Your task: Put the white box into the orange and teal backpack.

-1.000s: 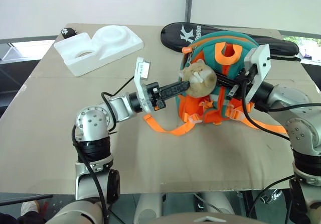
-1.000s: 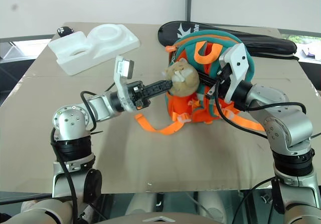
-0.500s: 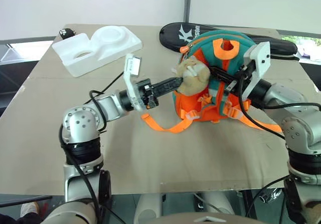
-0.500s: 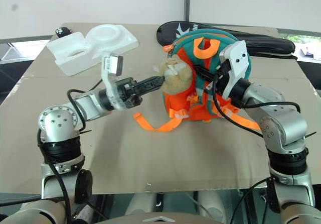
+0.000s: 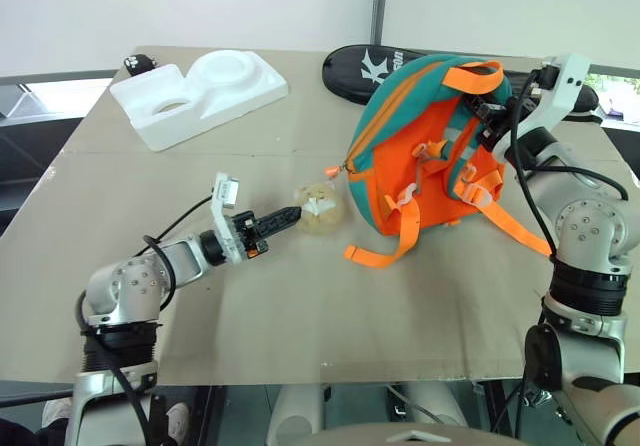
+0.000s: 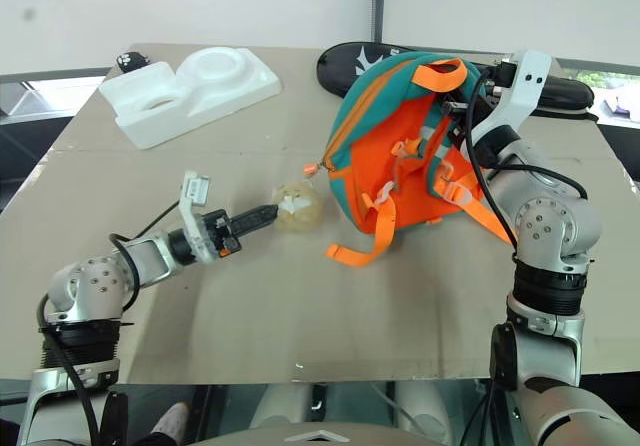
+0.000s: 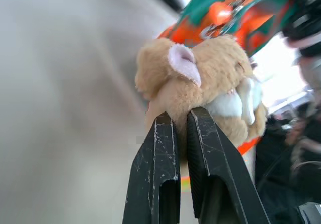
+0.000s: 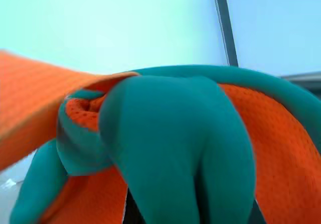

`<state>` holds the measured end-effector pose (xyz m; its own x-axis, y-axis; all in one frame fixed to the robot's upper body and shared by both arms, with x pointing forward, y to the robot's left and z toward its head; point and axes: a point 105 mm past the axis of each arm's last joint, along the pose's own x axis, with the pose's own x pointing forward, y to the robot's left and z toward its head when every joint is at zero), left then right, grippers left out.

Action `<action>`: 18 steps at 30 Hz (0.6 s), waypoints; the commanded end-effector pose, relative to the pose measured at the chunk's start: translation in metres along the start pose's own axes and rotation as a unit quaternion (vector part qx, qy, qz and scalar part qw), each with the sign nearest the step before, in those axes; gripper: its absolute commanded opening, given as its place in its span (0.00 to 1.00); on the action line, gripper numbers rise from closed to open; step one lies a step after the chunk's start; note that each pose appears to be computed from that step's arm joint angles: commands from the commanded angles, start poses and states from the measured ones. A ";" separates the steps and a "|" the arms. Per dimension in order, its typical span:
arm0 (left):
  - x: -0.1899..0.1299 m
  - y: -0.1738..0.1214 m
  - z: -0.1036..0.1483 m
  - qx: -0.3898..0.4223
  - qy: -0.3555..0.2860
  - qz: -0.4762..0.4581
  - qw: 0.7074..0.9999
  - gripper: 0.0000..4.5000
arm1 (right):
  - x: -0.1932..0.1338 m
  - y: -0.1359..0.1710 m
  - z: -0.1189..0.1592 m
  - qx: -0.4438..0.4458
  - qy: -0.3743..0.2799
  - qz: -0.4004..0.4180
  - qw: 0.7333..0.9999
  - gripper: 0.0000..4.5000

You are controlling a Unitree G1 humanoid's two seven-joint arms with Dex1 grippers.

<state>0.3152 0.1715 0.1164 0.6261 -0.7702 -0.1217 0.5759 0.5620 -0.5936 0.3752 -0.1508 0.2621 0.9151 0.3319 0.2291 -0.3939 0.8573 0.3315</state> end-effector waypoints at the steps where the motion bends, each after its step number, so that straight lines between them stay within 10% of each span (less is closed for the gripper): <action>1: -0.005 0.041 -0.025 -0.007 0.000 0.107 0.994 0.02 | -0.027 -0.036 0.066 -0.016 -0.126 -0.085 0.988 0.00; 9: 0.013 -0.019 0.029 0.187 -0.109 -0.021 0.976 0.02 | -0.044 0.034 0.006 -0.155 -0.004 0.113 0.981 0.00; 11: 0.010 -0.025 0.028 0.239 -0.090 -0.034 0.966 0.00 | -0.056 0.032 -0.007 -0.173 0.018 0.124 0.977 0.19; 18: -0.015 -0.041 0.032 0.297 -0.099 -0.055 0.948 0.67 | -0.108 0.027 -0.021 -0.207 0.094 0.186 0.956 0.88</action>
<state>0.3068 0.1681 0.1488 0.6199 -0.7827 0.0559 0.7826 0.6115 -0.1168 0.2813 -0.1565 0.2102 0.7724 0.6343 0.0338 -0.6304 0.7720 -0.0814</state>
